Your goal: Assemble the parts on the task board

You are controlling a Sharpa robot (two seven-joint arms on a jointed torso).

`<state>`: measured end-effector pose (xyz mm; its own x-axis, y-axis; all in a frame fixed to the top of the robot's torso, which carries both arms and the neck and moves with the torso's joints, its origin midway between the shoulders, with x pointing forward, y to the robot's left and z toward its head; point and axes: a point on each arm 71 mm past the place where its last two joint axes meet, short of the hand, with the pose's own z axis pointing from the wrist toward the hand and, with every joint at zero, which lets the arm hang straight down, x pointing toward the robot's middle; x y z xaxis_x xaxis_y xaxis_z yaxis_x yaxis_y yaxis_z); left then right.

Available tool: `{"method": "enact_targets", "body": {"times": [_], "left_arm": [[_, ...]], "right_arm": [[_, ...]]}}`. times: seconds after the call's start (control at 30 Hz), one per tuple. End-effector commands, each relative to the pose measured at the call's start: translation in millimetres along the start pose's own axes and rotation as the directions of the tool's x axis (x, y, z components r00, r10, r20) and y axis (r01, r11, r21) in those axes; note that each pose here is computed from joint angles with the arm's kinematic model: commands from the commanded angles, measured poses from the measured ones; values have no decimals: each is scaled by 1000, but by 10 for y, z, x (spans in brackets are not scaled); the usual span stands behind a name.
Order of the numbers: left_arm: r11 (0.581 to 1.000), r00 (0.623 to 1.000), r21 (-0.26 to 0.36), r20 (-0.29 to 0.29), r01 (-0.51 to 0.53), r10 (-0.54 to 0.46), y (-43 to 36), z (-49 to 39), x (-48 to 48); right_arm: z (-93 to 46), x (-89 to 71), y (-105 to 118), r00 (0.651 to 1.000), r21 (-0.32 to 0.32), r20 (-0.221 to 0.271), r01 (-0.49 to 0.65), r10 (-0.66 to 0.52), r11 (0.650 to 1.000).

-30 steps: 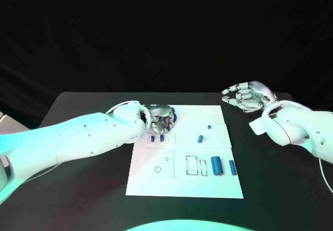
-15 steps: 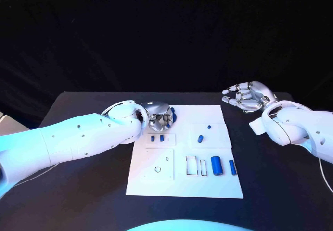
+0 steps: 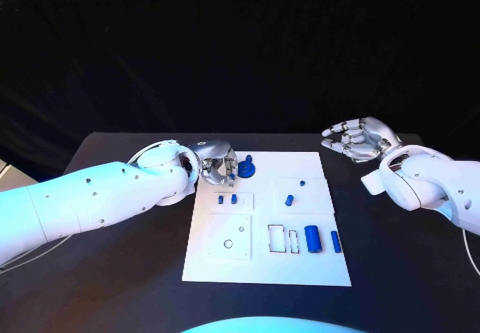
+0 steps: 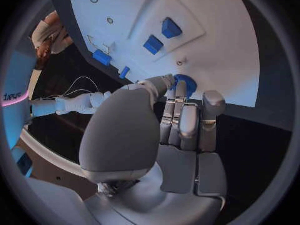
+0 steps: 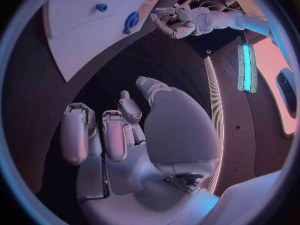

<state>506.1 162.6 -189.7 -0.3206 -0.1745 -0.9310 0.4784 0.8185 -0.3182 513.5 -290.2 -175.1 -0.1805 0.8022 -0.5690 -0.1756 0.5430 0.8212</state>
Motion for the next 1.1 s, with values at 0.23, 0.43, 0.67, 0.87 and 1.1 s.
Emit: {"method": "enact_targets", "body": {"times": [0.23,0.43,0.67,0.87,1.1], "left_arm": [[1000,999,-31,-50,3,-4,62,4,39],[1000,997,-25,-73,7,-9,67,21,78],[1000,996,-26,-91,9,-11,77,26,104],[1000,994,-22,-105,9,-12,67,25,119],[1000,993,-14,-120,8,-9,45,25,134]], "right_arm": [[2,20,10,1000,-8,-18,7,-7,1000],[4,20,8,1000,-9,-18,7,-8,1000],[7,23,9,1000,-11,-19,7,-8,1000],[7,26,8,1000,-11,-19,7,-8,1000],[8,30,6,1000,-11,-19,7,-7,1000]]}}
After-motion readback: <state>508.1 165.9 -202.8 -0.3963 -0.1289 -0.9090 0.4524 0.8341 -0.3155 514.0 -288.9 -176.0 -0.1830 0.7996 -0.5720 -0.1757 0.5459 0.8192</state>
